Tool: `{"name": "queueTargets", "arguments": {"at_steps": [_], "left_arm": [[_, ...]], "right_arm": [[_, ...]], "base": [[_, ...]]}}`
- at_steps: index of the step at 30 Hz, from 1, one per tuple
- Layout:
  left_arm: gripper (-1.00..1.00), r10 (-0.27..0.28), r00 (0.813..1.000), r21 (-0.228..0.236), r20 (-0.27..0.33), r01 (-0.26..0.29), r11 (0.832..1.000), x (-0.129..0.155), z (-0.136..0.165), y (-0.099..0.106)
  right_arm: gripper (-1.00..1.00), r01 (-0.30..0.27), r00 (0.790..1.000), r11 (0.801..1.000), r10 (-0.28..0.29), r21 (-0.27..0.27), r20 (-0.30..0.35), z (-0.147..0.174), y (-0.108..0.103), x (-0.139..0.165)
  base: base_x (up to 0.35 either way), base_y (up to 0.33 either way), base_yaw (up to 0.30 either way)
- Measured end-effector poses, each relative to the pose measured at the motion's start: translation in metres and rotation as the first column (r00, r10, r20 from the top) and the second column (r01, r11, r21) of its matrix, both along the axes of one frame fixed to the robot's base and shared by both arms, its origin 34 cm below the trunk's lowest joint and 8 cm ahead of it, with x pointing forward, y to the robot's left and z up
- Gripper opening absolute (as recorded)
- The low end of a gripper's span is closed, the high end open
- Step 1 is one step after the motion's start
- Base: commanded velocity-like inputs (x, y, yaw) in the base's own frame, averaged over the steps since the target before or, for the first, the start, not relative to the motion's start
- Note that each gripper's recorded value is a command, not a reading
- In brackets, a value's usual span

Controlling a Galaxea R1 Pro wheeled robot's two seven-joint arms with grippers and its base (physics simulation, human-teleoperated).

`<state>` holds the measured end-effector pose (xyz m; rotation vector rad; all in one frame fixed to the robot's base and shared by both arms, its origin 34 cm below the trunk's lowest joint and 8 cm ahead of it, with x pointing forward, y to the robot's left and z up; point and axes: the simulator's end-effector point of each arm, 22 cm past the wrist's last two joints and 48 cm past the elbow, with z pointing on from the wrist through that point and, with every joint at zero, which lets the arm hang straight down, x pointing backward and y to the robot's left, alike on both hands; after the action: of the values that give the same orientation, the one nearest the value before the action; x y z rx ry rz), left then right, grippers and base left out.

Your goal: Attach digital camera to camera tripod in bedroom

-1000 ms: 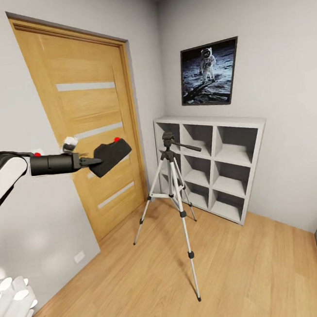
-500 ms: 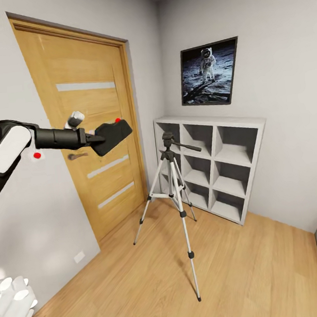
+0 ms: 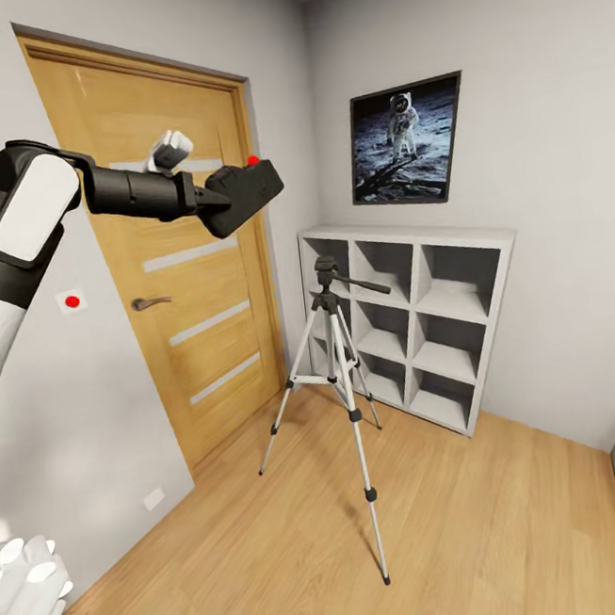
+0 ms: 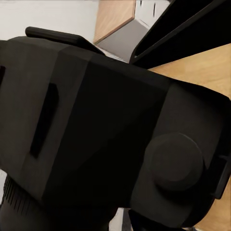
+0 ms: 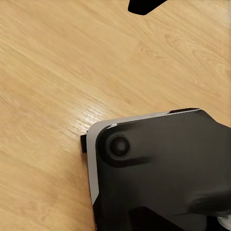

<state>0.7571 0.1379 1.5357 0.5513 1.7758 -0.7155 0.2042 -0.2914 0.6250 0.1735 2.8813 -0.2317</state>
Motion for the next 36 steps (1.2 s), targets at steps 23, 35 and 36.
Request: {"name": "queueTargets", "arguments": {"at_steps": [23, 35, 36], "left_arm": [[-1.00, -0.090, 0.944, 0.161, 0.317, 0.040, 0.986, -0.098, 0.056, 0.016], [-1.00, -0.135, 0.941, 0.167, 0.311, 0.086, 0.982, -0.107, 0.054, 0.009], [-1.00, -0.136, 0.941, 0.167, 0.311, 0.086, 0.982, -0.107, 0.054, 0.009]], "right_arm": [[1.00, 0.000, 1.000, 1.000, 0.000, 0.000, 0.000, 0.000, 0.000, 0.000], [1.00, 0.000, 1.000, 1.000, 0.000, 0.000, 0.001, 0.000, 0.000, 0.000], [1.00, 0.000, 1.000, 1.000, 0.000, 0.000, 0.001, 0.000, 0.000, 0.000]], "base": [[0.005, 0.000, 0.000], [0.270, 0.000, 0.000], [0.337, 0.000, 0.000]]}}
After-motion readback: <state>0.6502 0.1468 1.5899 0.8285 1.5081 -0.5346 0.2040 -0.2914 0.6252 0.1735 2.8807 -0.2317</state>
